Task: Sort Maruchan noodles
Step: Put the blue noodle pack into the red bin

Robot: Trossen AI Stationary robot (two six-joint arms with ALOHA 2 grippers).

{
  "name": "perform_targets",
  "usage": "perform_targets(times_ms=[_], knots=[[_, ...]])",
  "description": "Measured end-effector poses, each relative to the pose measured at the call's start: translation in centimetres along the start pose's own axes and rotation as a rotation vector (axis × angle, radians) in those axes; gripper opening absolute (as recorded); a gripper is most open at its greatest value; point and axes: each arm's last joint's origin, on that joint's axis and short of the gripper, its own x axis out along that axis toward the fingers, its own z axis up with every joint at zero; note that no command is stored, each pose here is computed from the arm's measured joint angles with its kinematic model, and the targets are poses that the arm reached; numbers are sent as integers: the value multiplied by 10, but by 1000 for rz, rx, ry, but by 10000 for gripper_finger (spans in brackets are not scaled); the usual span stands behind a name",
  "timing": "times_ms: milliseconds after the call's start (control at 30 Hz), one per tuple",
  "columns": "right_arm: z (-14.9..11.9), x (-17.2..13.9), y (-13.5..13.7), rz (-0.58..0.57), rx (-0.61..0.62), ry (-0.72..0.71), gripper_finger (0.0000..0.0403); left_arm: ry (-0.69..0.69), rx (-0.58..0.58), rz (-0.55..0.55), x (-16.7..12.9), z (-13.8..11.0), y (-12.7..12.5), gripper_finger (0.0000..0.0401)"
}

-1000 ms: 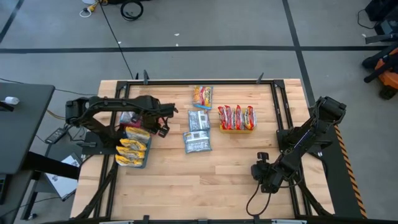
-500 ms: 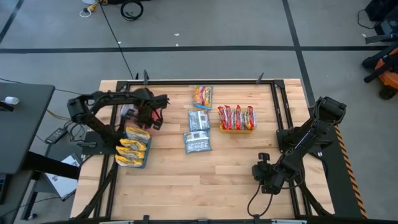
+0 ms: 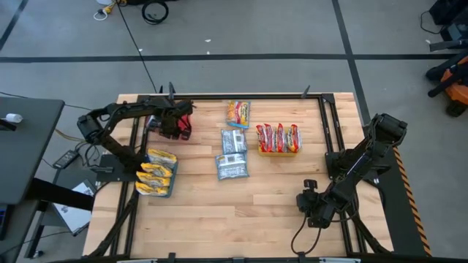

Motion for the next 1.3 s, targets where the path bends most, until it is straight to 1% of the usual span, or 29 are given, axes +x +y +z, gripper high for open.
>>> perform_targets(times_ms=[100, 167, 267, 300, 367, 433, 533, 633, 767, 833, 867, 900, 1000, 1067, 1167, 1300], knots=[[0, 0, 0, 1, 1, 1, 188, -10, -11, -10, 0, 4, 2, 91], [0, 0, 0, 1, 6, 1, 188, 33, -23, 19, -4, 0, 4, 91], [0, 0, 0, -3, 4, -5, 188, 85, 14, 89, -15, -18, -4, 88], [0, 0, 0, -7, -1, -10, 188, 76, 44, 89, -20, -27, -12, 86], [0, 0, -1, -19, -29, -23, 188, 11, 110, 50, -31, -44, -31, 83], [3, 1, -2, -34, -61, -37, 188, -95, 191, -6, -43, -63, -54, 83], [8, 2, -6, -46, -105, -37, 188, -329, 305, -119, -57, -92, -89, 84], [14, 4, -12, -75, -120, -50, 188, -544, 429, -306, -65, -119, -124, 92], [20, 6, -19, -135, -132, -79, 188, -749, 632, -566, -68, -153, -172, 120], [22, 7, -21, -151, -142, -83, 188, -828, 739, -634, -60, -169, -193, 141], [22, 7, -21, -153, -144, -82, 188, -859, 794, -632, -53, -176, -202, 152], [22, 7, -22, -154, -144, -81, 188, -878, 854, -591, -45, -182, -209, 163], [23, 7, -22, -157, -139, -75, 188, -909, 1005, -419, -19, -192, -224, 191], [22, 7, -22, -155, -139, -74, 188, -940, 1065, -329, -7, -194, -233, 205], [22, 7, -22, -149, -120, -66, 188, -1004, 1123, -217, 2, -192, -243, 221], [22, 7, -22, -137, -94, -54, 188, -1032, 1219, -109, 15, -191, -248, 226]])
